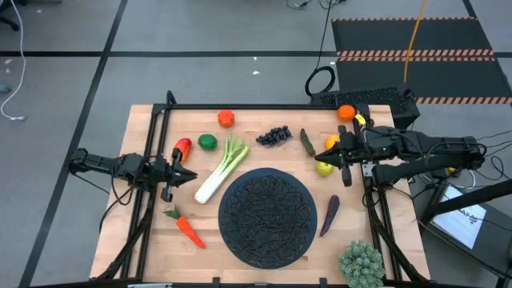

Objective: Build produce basket
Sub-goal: Put the green celery into the black mesh basket

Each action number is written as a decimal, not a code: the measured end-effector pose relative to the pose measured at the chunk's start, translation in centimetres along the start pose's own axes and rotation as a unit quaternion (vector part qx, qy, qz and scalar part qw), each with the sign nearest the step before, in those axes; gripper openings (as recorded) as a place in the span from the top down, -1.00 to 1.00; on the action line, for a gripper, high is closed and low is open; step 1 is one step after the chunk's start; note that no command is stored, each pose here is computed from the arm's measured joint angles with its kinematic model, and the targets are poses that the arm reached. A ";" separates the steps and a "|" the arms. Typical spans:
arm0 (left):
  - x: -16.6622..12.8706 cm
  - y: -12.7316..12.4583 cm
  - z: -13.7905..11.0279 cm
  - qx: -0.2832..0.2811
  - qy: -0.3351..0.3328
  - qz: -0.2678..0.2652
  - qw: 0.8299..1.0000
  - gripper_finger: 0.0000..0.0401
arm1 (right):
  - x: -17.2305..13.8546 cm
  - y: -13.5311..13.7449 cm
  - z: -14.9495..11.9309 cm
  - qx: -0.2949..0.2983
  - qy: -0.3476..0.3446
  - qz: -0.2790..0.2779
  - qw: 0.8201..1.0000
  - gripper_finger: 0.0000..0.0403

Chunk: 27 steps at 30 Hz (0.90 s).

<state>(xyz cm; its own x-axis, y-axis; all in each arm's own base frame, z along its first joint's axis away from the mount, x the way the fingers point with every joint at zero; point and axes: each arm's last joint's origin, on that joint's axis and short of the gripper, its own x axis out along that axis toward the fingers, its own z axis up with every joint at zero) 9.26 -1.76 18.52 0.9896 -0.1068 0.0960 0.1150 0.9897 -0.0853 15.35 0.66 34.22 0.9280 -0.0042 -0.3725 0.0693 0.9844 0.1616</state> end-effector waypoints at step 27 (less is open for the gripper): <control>0.5 -1.5 23.7 0.045 0.119 0.054 0.990 0.79 | 0.6 0.1 0.6 0.028 -0.027 0.004 0.999 1.00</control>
<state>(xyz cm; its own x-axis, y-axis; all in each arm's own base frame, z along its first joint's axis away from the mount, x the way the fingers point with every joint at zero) 7.51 -1.08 42.20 0.9892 -0.0094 -0.1462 0.0105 0.9999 0.0070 16.19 0.69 34.60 0.9468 -0.0080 -0.3218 0.0817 0.9729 0.2163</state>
